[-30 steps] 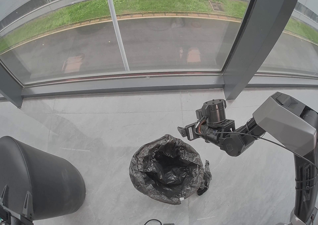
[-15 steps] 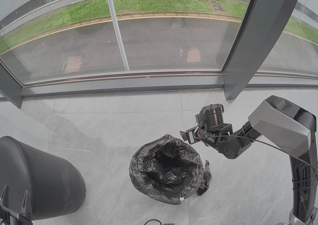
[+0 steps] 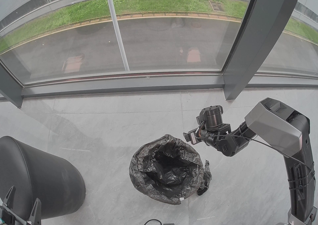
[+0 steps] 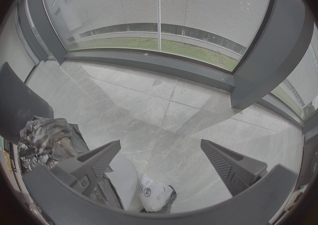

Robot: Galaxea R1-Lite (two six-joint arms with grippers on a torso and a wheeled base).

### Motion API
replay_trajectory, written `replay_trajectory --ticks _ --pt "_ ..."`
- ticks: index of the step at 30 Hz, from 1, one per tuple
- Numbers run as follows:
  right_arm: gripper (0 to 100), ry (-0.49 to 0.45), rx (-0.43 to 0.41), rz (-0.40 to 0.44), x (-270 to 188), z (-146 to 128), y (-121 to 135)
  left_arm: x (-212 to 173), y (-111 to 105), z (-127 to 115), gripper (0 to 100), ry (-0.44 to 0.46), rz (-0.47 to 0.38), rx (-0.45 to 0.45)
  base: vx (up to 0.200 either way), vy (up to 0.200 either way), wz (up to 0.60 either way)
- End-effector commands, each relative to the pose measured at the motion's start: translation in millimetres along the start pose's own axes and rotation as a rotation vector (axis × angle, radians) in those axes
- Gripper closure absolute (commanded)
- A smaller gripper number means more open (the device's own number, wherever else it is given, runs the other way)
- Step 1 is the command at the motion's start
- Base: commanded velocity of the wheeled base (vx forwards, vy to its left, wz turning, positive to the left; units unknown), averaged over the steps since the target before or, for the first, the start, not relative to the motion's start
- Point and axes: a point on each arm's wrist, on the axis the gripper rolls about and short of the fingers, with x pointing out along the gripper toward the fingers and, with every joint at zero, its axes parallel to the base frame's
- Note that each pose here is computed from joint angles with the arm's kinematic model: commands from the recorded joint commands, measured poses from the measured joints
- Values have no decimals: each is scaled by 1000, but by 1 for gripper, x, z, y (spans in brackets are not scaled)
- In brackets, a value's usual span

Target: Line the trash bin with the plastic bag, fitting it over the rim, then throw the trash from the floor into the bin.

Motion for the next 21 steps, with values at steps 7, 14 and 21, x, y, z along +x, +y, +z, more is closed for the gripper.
replay_trajectory --ticks 7,14,21 --pt "0 121 -5 46 15 4 -14 0 1 -5 0 8 36 -40 0 0 0" --pt "0 203 -14 68 29 11 -15 0 1 -5 0 3 38 -43 0 0 0" --pt "0 273 -5 98 58 -2 -8 0 1 -4 0 -6 36 -42 0 0 0"
